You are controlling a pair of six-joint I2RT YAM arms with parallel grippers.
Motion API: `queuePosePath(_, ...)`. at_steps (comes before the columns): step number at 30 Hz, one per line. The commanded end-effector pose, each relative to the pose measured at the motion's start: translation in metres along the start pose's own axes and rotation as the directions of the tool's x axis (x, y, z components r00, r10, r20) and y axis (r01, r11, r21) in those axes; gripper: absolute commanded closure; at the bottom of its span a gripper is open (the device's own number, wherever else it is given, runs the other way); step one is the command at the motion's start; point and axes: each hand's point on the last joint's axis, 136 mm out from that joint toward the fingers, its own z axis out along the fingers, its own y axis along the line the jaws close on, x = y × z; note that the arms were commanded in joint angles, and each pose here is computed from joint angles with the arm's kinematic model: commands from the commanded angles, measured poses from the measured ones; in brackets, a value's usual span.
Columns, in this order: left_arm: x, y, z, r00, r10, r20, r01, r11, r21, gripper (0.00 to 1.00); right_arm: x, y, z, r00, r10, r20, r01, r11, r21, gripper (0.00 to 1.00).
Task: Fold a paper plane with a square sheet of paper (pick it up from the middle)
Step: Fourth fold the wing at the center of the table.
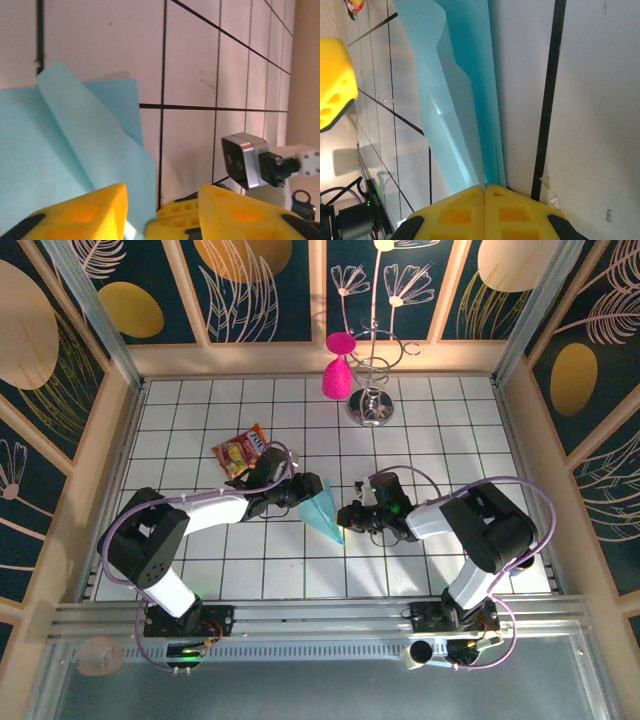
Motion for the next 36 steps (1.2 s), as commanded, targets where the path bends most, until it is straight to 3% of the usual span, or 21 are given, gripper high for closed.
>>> queuePosePath(1, 0.007, -0.008, 0.003, 1.000, 0.002, -0.031, 0.001, 0.997, 0.072, 0.63, 0.010, -0.035, 0.005, 0.998, 0.060, -0.027, -0.056, 0.990, 0.126, 0.94)
queuePosePath(13, 0.028, 0.006, 0.027, 0.992, -0.016, -0.125, 0.023, 0.998, 0.056, 0.75, 0.010, -0.042, 0.003, 0.996, 0.092, -0.017, -0.089, 0.984, 0.152, 0.94)
queuePosePath(36, 0.036, 0.028, 0.045, 0.987, -0.027, -0.159, 0.028, 1.000, 0.002, 0.76, 0.011, -0.046, 0.002, 0.994, 0.107, -0.015, -0.103, 0.980, 0.167, 0.94)
